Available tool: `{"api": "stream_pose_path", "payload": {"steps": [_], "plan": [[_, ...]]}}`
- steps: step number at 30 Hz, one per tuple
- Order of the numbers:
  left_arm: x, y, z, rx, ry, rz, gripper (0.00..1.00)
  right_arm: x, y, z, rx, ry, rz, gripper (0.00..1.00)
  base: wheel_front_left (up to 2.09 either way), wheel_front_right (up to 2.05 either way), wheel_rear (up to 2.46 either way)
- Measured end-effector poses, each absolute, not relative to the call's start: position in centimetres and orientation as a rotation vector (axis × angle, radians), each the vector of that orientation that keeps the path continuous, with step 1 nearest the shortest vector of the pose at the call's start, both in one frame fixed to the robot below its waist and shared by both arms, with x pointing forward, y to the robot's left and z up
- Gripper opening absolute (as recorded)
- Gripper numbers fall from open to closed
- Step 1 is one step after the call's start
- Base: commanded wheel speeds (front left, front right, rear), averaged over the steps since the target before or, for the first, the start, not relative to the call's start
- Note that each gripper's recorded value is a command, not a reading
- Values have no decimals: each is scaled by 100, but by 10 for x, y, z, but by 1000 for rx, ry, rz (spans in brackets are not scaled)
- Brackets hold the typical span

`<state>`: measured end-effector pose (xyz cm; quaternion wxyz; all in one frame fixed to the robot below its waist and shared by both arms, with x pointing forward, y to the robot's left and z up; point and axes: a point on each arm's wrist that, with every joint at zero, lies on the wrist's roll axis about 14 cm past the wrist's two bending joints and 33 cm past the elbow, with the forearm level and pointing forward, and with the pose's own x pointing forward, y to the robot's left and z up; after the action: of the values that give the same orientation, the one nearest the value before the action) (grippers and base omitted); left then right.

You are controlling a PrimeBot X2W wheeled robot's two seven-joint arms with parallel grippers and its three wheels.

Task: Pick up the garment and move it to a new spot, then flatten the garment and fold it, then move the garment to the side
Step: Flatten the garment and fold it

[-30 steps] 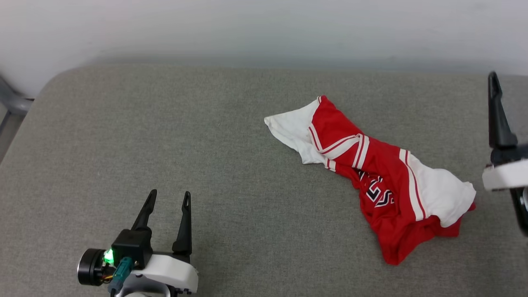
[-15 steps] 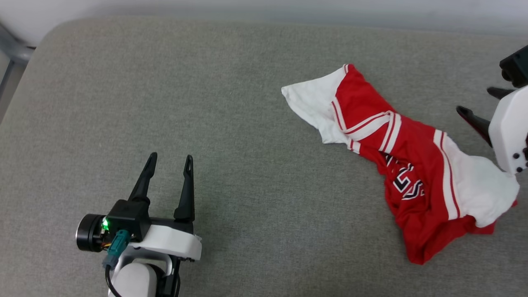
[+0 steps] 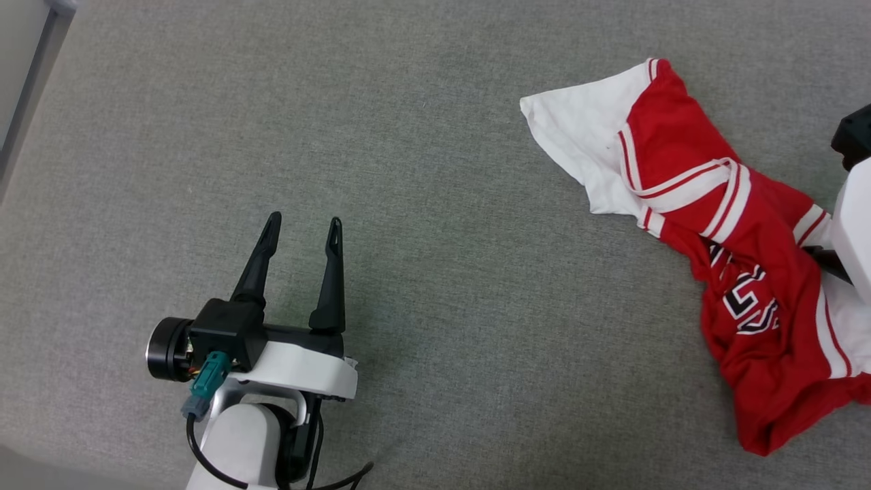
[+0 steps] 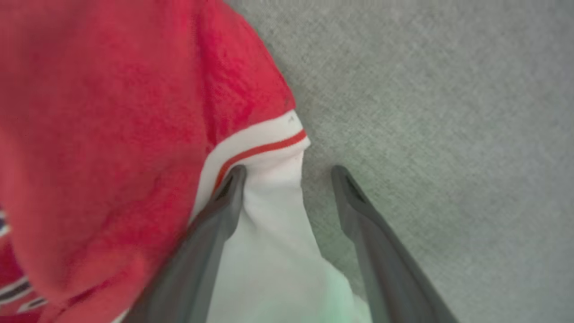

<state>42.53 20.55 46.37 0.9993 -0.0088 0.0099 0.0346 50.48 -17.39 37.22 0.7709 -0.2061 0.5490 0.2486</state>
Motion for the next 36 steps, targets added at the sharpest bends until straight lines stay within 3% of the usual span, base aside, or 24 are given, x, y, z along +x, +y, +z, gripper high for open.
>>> {"api": "stream_pose_path", "payload": {"steps": [7, 8, 9, 10, 17, 22, 29, 36], "plan": [[424, 212, 459, -18, 34, 95, 100, 502, -174, 358, -406, 1172, 546, 100, 0, 0, 0], [425, 212, 460, -19, 32, 94, 100, 502, -174, 359, -404, 1150, 549, 78, 0, 0, 0], [425, 211, 461, -20, 29, 94, 100, 504, -172, 363, -398, 1113, 555, 18, 0, 0, 0], [425, 211, 463, -22, 24, 92, 100, 507, -169, 368, -388, 1066, 558, 0, 0, 0, 0], [418, 203, 471, -37, 3, 78, 100, 529, -170, 435, -346, 757, 549, 0, 0, 0, 0], [414, 198, 473, -47, 0, 68, 100, 526, -186, 471, -378, 643, 527, 0, 0, 0, 0], [415, 196, 470, -55, 7, 64, 100, 536, -197, 499, -389, 586, 487, 0, 0, 0, 0], [421, 200, 465, -58, 18, 76, 100, 567, -207, 494, -453, 639, 417, 0, 0, 0, 0]]}}
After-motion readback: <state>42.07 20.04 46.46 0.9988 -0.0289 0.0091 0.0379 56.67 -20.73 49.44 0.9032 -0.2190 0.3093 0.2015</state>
